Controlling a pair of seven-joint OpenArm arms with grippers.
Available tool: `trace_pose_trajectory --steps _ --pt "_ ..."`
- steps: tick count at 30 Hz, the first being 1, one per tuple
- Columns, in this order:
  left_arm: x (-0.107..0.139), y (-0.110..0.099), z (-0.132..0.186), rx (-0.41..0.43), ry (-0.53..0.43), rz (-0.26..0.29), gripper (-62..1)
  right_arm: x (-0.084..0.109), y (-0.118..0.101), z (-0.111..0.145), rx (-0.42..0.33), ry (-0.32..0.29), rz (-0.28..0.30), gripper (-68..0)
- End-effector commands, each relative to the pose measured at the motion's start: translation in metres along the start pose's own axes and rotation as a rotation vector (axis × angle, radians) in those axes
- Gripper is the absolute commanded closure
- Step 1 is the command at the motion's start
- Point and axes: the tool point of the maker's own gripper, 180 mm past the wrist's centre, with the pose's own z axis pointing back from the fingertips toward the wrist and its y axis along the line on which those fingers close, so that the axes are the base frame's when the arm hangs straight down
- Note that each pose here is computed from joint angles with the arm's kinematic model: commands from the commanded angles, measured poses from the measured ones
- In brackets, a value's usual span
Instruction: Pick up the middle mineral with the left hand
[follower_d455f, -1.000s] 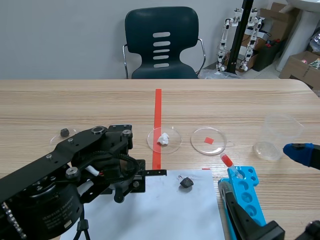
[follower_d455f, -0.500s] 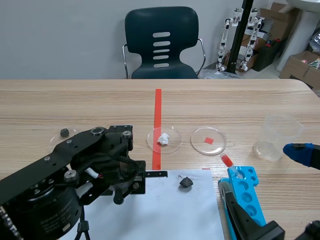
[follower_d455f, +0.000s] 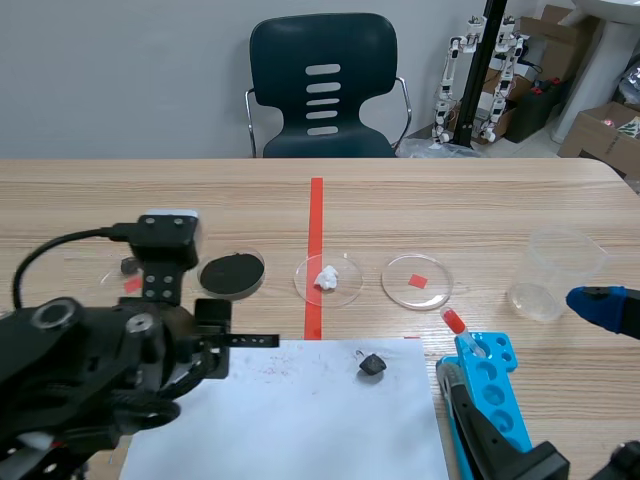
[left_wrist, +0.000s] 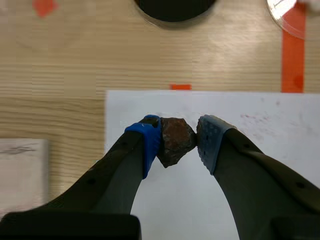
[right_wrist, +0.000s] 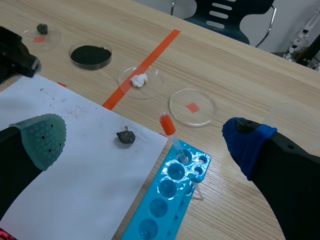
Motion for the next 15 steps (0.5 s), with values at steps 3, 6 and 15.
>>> trace_pose_trajectory --steps 3,6,15 --pt "0.021 0.015 0.014 -0.039 -0.170 -0.084 -10.0 0.007 -0.002 -0.002 -0.002 -0.028 0.006 -67.9" --pt "0.029 0.024 0.028 -0.076 -0.275 -0.143 -10.0 0.007 -0.002 -0.002 -0.002 -0.028 0.006 -67.9" --pt "0.030 0.011 0.083 -0.307 -0.537 -0.277 -10.0 0.007 -0.002 -0.002 -0.002 -0.028 0.006 -67.9"
